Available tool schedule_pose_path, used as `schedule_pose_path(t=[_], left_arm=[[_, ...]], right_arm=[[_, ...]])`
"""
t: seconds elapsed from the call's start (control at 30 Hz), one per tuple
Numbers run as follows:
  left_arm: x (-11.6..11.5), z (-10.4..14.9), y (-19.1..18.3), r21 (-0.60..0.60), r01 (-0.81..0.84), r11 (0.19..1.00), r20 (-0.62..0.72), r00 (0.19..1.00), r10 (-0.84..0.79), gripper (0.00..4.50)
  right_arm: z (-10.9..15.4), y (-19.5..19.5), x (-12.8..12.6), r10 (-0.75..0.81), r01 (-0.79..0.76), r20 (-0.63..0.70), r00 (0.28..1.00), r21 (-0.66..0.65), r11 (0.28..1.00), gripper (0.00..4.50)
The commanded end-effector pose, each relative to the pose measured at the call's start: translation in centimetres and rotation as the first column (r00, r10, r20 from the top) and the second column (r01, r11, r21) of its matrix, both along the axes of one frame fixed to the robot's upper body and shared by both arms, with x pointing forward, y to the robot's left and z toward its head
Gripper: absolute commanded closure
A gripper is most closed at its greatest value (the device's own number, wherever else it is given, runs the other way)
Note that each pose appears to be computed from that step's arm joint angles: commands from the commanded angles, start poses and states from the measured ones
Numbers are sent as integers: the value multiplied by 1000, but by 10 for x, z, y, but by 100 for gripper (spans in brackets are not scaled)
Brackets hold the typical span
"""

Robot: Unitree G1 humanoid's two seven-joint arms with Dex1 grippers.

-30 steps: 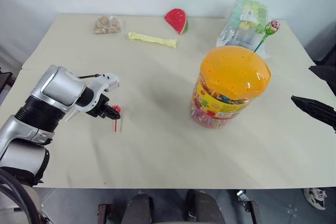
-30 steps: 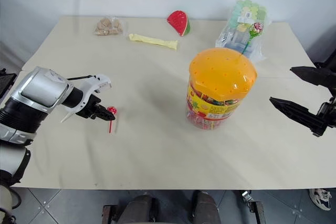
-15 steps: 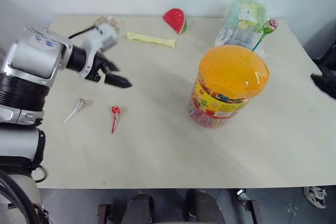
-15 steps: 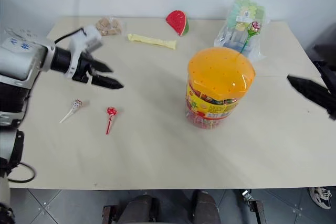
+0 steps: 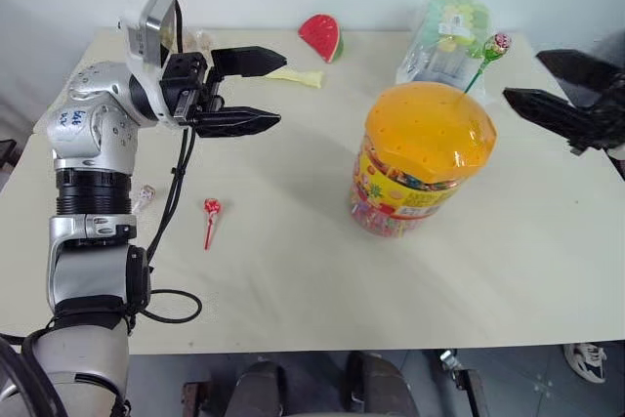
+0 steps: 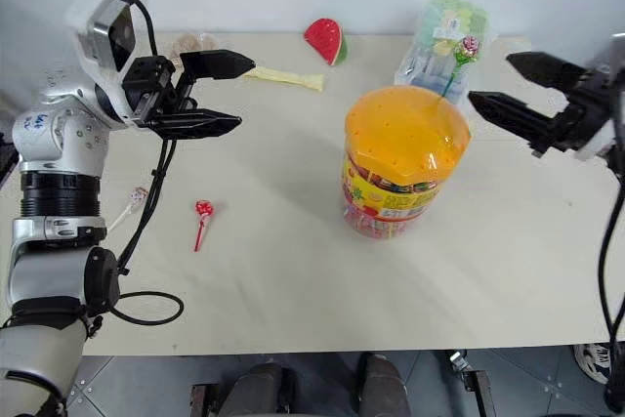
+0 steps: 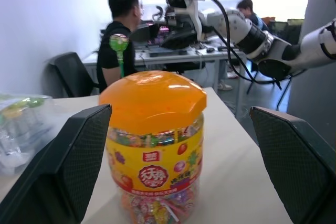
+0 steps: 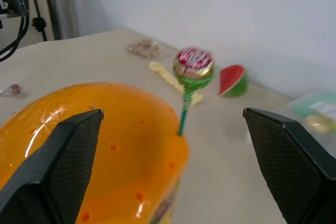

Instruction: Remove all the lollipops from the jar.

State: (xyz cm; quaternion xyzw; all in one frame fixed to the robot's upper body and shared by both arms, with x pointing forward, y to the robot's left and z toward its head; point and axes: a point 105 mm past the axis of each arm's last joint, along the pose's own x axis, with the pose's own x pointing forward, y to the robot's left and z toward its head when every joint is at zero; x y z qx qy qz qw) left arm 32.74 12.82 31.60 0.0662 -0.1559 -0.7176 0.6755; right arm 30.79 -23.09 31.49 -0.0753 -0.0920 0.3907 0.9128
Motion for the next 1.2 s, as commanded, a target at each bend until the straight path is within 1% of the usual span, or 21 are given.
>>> schedule_pose_path(t=[0.03,0.23,0.3,0.33,0.4,0.5,0.57,0.67,0.77,0.9,1.0,1.07,1.13,1.2], left_arm=[[-13,4,1,-18,112,994,65,992,-111,4],[-15,4,3,-36,104,994,65,993,-101,4],[-16,3,5,-35,94,995,61,994,-92,4],[-16,3,6,-32,87,996,60,995,-85,0],[-17,2,8,-28,80,996,61,995,-78,0],[-18,2,9,-27,70,997,59,996,-68,0],[-18,2,10,-26,64,998,58,996,-62,0],[-17,2,10,-27,59,998,58,997,-57,0],[-16,1,9,-21,54,998,48,997,-53,0],[-12,-2,8,-1,37,999,18,999,-37,0],[-12,-2,7,-8,62,998,-22,998,-62,0],[-10,-3,6,-4,57,998,-55,997,-58,0],[-9,-3,6,-1,50,999,-70,996,-50,0],[-3,-6,10,5,-10,1000,-93,996,10,0]], right_arm=[[12,7,5,38,-39,38,999,12,999,0],[16,20,24,79,-80,31,996,35,996,0],[13,22,31,89,-89,-8,996,33,995,0],[13,22,33,82,-81,-26,996,34,996,19],[12,24,36,79,-78,-52,996,14,997,64],[18,26,38,92,-91,-32,995,17,996,159],[19,26,39,93,-93,-34,995,16,996,235],[23,28,41,98,-97,-25,995,17,995,335],[42,28,38,90,-91,40,995,21,996,440],[66,26,32,69,-72,110,991,24,997,446],[92,16,21,29,-36,194,981,32,999,446],[101,9,17,-5,-3,215,977,38,999,446],[102,-2,15,-59,56,195,979,21,998,446],[80,-29,14,-172,175,47,984,-81,981,446]])
